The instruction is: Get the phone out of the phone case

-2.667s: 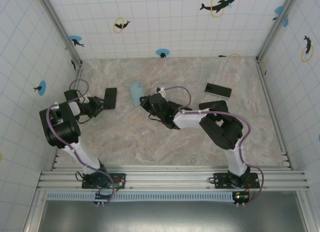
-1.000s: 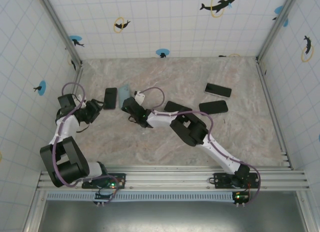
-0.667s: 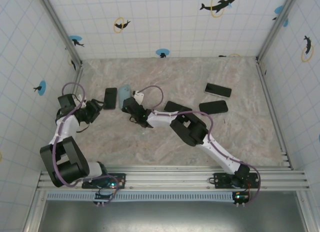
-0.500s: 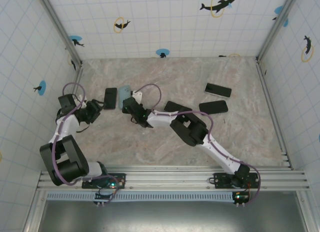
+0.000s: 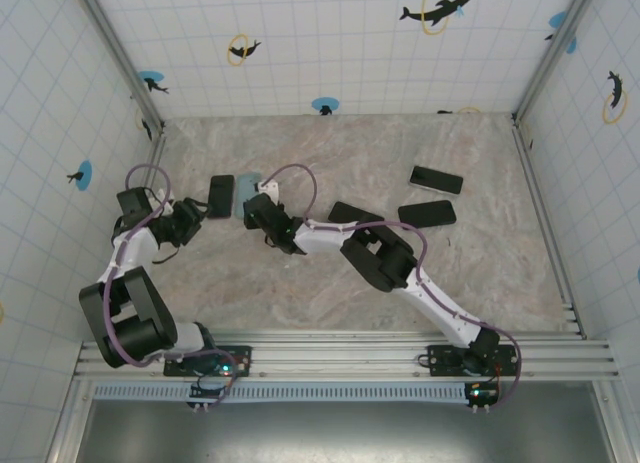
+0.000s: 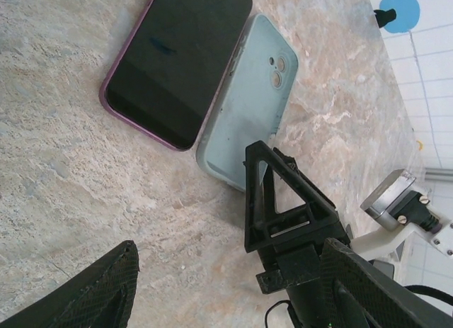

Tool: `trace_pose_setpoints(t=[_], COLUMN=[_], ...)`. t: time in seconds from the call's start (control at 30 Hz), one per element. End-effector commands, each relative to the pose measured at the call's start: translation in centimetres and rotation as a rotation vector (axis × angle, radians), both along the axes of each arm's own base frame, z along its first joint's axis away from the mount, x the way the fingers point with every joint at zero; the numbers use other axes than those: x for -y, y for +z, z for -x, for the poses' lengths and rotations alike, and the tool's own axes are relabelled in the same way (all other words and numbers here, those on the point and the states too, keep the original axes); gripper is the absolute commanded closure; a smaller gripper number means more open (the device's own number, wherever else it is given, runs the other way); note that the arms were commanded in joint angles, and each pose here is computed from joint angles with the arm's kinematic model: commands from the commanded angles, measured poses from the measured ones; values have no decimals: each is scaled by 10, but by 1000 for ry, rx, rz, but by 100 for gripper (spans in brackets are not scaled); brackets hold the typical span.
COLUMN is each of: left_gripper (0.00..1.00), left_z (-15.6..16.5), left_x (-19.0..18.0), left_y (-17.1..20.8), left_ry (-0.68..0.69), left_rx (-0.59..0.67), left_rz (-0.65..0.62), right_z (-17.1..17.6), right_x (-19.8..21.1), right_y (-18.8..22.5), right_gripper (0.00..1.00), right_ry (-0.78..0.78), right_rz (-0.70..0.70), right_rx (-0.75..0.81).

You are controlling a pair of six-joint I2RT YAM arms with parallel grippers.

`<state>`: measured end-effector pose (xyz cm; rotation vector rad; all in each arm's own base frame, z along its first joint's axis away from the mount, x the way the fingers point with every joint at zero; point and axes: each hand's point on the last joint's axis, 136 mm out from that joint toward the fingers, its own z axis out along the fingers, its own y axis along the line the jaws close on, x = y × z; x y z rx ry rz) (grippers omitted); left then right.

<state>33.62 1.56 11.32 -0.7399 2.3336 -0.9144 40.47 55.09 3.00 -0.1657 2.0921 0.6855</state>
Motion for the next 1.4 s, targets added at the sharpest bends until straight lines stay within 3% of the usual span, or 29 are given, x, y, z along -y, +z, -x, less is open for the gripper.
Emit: trace_pose_setpoints(t=[0.0, 0.13, 0.33, 0.6, 0.87, 1.17, 1.37], left_gripper=[31, 31, 31, 27, 14, 12, 12], left_z=[-9, -9, -5, 1, 8, 13, 17], left_x=[-2, -1, 1, 18, 55, 104, 132], left_y=[14, 18, 22, 36, 51, 62, 59], left_ry=[-10, -12, -17, -58, -164, -207, -231], left_rx=[43, 54, 71, 115, 166, 210, 214], left_rz=[8, 5, 2, 2, 21, 79, 139], right_z=[-6, -13, -11, 10, 39, 59, 66], right_x=[-5, -1, 15, 93, 181, 267, 294], right_y=[36, 59, 106, 132, 125, 85, 58], right_gripper=[44, 41, 28, 22, 17, 14, 7], right_ry=[49, 97, 239, 387, 514, 592, 646], right_rz=[-27, -26, -32, 74, 186, 416, 511], right_rx=[29, 55, 91, 120, 102, -16, -101])
